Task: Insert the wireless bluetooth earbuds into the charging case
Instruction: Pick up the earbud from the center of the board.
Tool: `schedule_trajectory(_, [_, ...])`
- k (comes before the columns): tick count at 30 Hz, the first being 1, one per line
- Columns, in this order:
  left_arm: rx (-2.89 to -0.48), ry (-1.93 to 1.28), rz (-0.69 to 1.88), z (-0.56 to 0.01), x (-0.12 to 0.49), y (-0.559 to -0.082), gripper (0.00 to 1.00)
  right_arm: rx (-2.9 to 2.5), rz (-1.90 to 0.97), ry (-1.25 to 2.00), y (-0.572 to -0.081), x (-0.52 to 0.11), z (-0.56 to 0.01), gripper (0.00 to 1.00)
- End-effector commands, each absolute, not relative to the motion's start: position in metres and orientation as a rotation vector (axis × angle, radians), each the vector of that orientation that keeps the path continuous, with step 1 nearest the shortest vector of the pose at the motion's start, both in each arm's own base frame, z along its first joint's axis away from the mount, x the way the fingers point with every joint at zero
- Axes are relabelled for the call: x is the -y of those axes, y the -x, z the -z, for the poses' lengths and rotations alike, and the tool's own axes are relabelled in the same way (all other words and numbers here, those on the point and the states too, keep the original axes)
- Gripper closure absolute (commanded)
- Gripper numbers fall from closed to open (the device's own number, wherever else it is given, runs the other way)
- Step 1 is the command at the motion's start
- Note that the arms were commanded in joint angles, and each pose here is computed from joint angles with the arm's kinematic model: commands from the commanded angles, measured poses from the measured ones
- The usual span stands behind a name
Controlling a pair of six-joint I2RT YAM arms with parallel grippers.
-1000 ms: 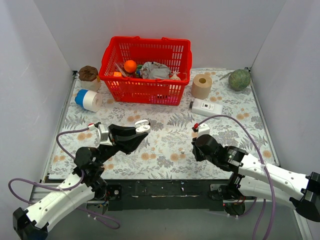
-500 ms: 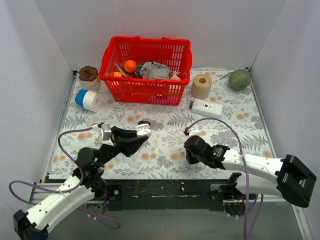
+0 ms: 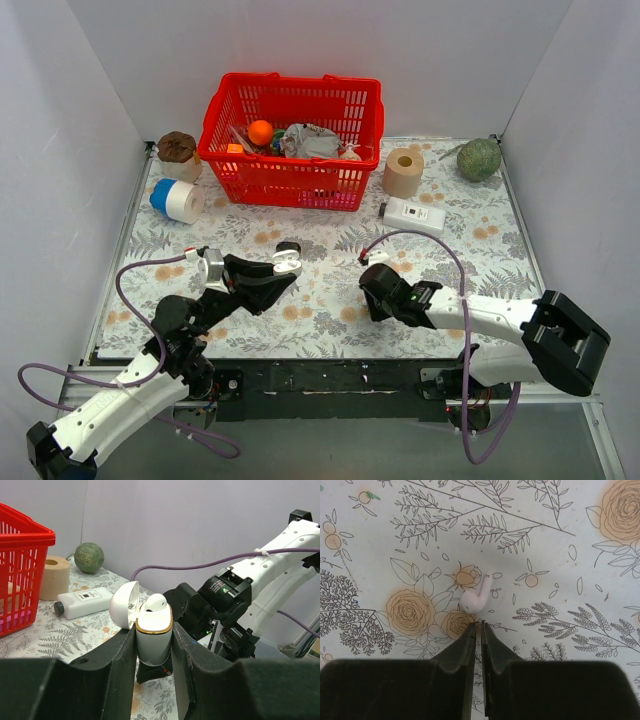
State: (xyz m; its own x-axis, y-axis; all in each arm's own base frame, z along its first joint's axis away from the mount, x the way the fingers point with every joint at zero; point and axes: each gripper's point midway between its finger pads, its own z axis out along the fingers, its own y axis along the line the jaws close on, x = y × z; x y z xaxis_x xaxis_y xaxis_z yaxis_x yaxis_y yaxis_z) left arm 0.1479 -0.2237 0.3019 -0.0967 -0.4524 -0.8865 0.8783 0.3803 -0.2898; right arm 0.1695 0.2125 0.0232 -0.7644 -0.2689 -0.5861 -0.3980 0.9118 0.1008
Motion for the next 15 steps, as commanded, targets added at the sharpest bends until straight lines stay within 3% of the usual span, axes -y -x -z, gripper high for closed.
schedule_trajectory(1, [-1.205,-0.458,1.165,-0.301,0.222,-0.149,1.0,-2.404,-0.321,0.474,-0.194,-0.233,-0.044,0.85])
schedule_trajectory(15, [-1.224,-0.455,1.166,-0.294,0.223,-0.15,1.0,-2.418,-0.371,0.531,-0.223,-0.266,-0.046,0.86])
